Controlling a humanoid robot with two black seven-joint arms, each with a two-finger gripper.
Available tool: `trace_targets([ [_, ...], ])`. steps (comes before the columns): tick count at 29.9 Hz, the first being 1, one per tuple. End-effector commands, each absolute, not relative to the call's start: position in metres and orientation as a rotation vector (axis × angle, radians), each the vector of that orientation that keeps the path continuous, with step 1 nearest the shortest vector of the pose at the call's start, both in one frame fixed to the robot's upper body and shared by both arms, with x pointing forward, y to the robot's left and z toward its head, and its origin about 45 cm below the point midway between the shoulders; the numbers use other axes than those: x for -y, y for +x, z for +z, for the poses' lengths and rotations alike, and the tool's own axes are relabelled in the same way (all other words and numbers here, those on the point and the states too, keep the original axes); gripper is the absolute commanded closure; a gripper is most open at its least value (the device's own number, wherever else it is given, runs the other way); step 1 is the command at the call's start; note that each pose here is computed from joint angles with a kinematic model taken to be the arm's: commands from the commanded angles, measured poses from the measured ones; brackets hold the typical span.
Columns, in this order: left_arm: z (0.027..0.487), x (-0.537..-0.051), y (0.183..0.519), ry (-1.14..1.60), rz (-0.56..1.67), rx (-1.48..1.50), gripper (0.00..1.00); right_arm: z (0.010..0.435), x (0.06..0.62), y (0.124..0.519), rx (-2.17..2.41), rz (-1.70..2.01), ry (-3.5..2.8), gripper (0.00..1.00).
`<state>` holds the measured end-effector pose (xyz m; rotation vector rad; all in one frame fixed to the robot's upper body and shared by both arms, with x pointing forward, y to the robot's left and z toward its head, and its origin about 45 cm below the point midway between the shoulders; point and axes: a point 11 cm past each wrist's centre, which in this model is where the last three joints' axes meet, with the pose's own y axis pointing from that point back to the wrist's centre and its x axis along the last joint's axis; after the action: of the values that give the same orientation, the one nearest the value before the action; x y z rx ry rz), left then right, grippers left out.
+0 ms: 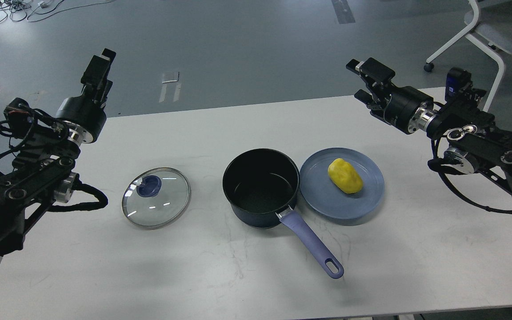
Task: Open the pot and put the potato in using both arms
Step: 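Release the lid and raise the left gripper away, then lower the right gripper onto the yellow potato on the plate and grasp it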
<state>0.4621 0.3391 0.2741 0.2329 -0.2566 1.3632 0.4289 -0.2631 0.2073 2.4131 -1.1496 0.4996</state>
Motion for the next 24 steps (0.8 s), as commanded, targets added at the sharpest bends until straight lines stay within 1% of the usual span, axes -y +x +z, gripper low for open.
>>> trace_targets([
  [1, 0.286, -0.327, 0.472, 0.139, 1.309, -0.031, 0.02, 0.189, 0.259, 0.410, 0.811, 0.729, 2.286, 0.00],
  [4, 0.293, -0.307, 0.476, 0.090, 1.250, -0.156, 0.02, 0.173, 0.261, 0.399, 0.668, 0.824, 2.213, 0.00],
  [8, 0.275, -0.270, 0.470, 0.087, 1.160, -0.309, 0.02, 0.148, 0.262, 0.383, 0.516, 0.944, 2.148, 0.00],
  [10, 0.265, -0.261, 0.464, 0.069, 1.132, -0.347, 0.02, 0.140, 0.256, 0.382, 0.493, 0.961, 2.138, 0.00],
  [12, 0.265, -0.254, 0.462, 0.050, 1.110, -0.357, 0.02, 0.137, 0.253, 0.382, 0.482, 0.963, 2.135, 0.00],
  [16, 0.257, -0.249, 0.458, 0.037, 1.094, -0.375, 0.02, 0.130, 0.253, 0.382, 0.458, 0.959, 2.117, 0.00],
  [19, 0.256, -0.250, 0.457, 0.041, 1.093, -0.375, 0.02, 0.124, 0.244, 0.383, 0.427, 0.963, 2.116, 0.00],
  [24, 0.256, -0.253, 0.457, 0.038, 1.100, -0.349, 0.02, 0.117, 0.249, 0.381, 0.377, 0.962, 2.079, 0.01],
])
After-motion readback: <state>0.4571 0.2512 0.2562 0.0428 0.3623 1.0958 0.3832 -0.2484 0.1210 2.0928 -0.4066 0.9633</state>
